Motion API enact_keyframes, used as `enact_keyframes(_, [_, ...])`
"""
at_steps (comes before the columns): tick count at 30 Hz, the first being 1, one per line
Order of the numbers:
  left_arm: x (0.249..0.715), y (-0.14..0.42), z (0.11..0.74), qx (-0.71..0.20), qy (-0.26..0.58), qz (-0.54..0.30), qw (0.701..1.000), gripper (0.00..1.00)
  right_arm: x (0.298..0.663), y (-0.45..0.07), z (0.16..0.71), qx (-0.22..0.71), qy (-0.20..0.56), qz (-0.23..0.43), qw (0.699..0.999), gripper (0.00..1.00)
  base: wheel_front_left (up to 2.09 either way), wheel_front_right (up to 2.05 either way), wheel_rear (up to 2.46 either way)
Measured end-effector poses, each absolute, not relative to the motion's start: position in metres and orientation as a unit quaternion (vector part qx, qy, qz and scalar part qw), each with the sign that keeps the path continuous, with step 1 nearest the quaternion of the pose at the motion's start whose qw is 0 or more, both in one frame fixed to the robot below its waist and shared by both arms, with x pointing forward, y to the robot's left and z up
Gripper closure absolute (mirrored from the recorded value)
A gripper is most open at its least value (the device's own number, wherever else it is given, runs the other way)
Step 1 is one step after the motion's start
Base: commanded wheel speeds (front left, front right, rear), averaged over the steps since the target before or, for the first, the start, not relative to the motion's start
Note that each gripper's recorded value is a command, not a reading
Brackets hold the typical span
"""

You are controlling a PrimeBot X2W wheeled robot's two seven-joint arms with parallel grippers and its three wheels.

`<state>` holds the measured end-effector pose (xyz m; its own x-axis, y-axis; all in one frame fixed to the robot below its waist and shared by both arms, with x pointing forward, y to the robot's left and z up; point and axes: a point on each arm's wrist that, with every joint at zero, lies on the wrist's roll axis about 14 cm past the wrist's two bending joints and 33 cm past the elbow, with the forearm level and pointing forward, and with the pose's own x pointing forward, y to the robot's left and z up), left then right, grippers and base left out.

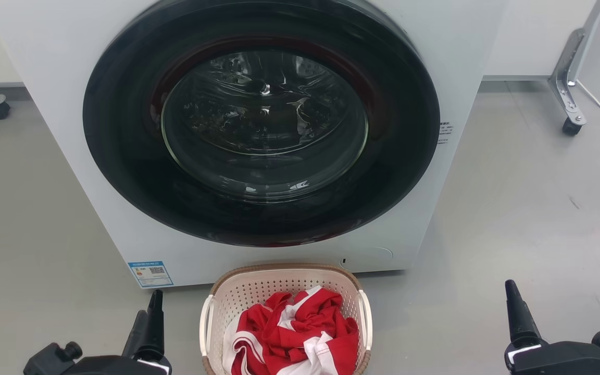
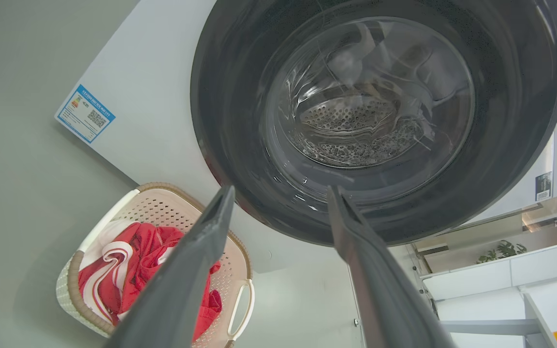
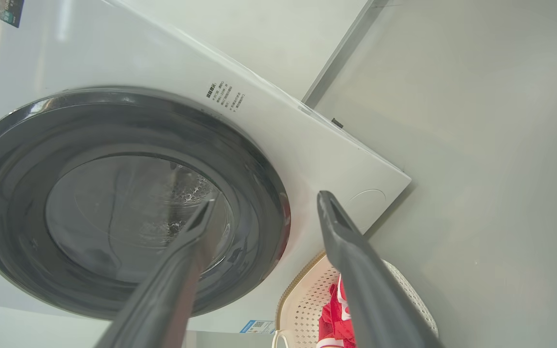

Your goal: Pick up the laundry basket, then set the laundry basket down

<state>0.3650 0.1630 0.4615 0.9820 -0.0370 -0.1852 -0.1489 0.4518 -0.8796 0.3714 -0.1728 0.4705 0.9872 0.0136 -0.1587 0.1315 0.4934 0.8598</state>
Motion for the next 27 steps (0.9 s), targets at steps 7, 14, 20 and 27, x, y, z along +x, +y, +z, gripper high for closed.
enact_keyframes(7, [0.366, 0.153, 0.472, -0.343, 0.079, -0.002, 0.936, 0.00, 0.370, -0.162, 0.480, 0.361, 0.062, -0.006, 0.930, 0.00, 0.00, 0.00, 0.00])
enact_keyframes(14, [0.366, 0.153, 0.479, -0.280, 0.062, -0.007, 0.958, 0.00, 0.370, -0.156, 0.487, 0.305, 0.048, 0.006, 0.951, 0.00, 0.00, 0.00, 0.00])
enact_keyframes(20, [0.361, 0.154, 0.479, -0.230, 0.052, -0.006, 0.972, 0.00, 0.365, -0.154, 0.487, 0.257, 0.042, 0.009, 0.966, 0.00, 0.00, 0.00, 0.00])
enact_keyframes(27, [0.358, 0.151, 0.486, -0.174, 0.032, -0.012, 0.984, 0.00, 0.365, -0.149, 0.500, 0.202, 0.015, 0.022, 0.979, 0.00, 0.00, 0.00, 0.00])
